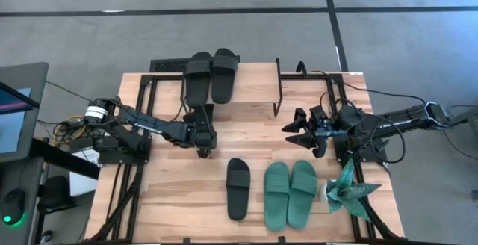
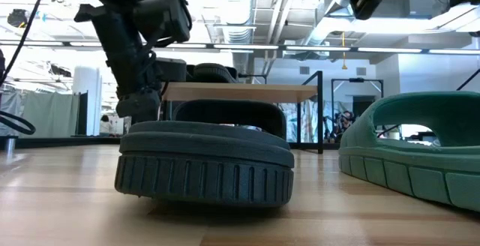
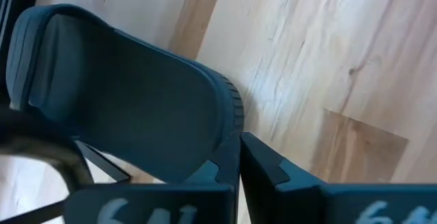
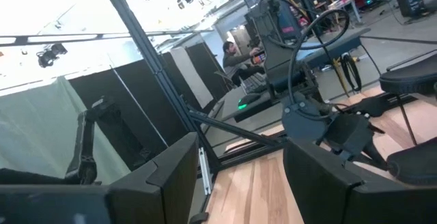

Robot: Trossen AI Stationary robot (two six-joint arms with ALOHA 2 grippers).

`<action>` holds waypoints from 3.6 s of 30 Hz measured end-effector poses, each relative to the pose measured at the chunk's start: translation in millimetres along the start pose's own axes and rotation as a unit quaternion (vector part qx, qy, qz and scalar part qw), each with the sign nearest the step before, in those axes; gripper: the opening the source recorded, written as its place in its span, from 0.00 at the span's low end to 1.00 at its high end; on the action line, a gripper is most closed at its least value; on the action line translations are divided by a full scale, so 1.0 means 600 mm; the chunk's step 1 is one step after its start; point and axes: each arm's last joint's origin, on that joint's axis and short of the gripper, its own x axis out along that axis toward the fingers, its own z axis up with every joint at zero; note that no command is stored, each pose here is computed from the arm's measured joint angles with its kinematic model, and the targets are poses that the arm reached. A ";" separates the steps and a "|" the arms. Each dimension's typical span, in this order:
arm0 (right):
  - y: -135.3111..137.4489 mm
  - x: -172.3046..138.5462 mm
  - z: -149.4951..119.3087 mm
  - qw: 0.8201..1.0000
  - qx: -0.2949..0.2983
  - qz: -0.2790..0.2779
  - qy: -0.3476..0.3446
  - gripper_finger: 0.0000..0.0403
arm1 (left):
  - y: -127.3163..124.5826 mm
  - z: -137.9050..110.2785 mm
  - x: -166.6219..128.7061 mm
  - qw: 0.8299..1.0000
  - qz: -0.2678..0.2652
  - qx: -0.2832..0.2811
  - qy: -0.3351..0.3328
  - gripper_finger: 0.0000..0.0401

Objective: Pick and place slides into the shelf
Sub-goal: Put the black slipper under the shelf

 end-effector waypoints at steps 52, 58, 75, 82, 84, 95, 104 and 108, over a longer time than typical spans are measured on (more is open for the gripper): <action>-0.003 0.000 0.001 1.000 -0.001 -0.006 -0.003 0.50 | 0.041 0.011 0.036 0.999 0.014 -0.038 -0.023 0.00; -0.002 0.000 0.001 1.000 -0.001 -0.006 -0.003 0.50 | 0.042 0.020 0.032 0.999 0.017 -0.018 -0.030 0.05; -0.003 0.000 0.001 1.000 -0.003 -0.006 -0.002 0.50 | 0.038 0.011 -0.035 0.998 -0.021 -0.005 -0.063 0.26; -0.003 0.000 0.001 1.000 -0.002 -0.006 -0.002 0.50 | 0.029 -0.002 -0.098 0.991 -0.077 -0.018 -0.106 0.27; -0.003 0.000 0.001 1.000 -0.002 -0.006 -0.002 0.50 | 0.022 -0.009 -0.111 0.990 -0.089 -0.016 -0.109 0.27; -0.003 0.000 0.001 1.000 -0.001 -0.006 -0.002 0.50 | -0.053 -0.026 -0.171 0.964 -0.193 -0.048 -0.177 0.27; -0.005 0.000 -0.003 1.000 -0.003 -0.013 0.012 0.50 | -0.130 -0.001 -0.207 0.949 -0.242 -0.003 -0.203 0.27; -0.005 0.000 -0.003 1.000 -0.003 -0.013 0.011 0.50 | -0.175 0.022 -0.214 0.947 -0.240 0.041 -0.208 0.27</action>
